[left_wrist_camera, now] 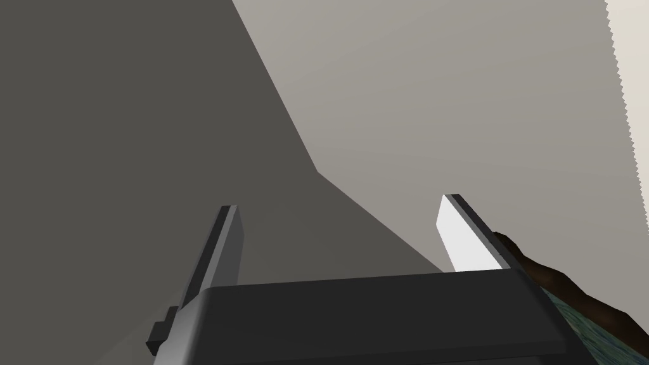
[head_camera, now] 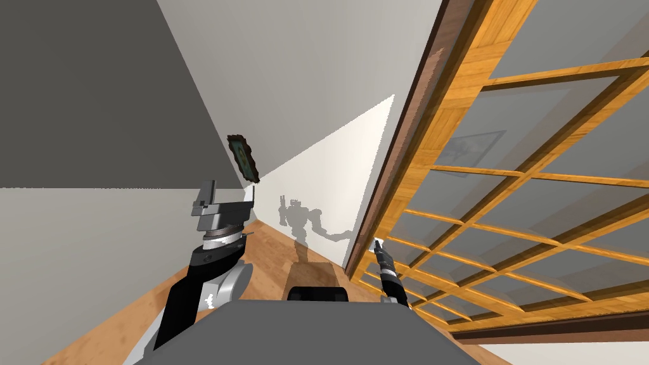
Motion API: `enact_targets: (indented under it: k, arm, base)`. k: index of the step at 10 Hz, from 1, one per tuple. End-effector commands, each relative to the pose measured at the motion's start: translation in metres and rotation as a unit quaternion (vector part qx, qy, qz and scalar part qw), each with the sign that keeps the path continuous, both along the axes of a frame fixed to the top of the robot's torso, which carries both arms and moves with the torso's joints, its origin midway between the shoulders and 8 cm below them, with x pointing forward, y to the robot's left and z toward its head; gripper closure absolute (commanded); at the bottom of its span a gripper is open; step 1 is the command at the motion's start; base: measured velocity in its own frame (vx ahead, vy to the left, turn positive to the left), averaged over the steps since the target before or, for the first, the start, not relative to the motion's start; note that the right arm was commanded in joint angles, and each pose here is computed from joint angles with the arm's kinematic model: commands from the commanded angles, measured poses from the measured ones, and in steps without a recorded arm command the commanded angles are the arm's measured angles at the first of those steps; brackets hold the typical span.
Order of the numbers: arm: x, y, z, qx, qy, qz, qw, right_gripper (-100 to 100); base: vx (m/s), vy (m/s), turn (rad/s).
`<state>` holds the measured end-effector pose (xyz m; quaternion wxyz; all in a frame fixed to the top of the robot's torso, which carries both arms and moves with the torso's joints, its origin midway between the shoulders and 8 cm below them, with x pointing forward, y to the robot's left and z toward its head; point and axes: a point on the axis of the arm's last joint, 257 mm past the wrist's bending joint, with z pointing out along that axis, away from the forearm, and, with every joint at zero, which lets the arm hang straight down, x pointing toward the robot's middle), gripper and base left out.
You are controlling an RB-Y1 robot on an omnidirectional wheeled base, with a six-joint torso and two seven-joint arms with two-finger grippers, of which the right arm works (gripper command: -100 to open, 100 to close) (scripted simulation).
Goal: Pull the door open
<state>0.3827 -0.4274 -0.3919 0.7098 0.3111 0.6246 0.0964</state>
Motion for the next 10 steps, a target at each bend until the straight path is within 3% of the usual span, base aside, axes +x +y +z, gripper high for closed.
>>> enact_targets:
  k: [1,6,10]
  arm:
    - [0.0016,0.0095,-0.0050,0.028,-0.004,0.006,0.9996,100]
    - [0.0039,0.0107,-0.0048,0.080,-0.022,0.009,0.9965,100]
    - [0.0062,0.0118,-0.0045,0.137,-0.041,0.013,0.9896,100]
  base:
    - [-0.018,-0.004,0.000]
    - [-0.023,-0.004,0.011]
    - [-0.023,-0.002,0.009]
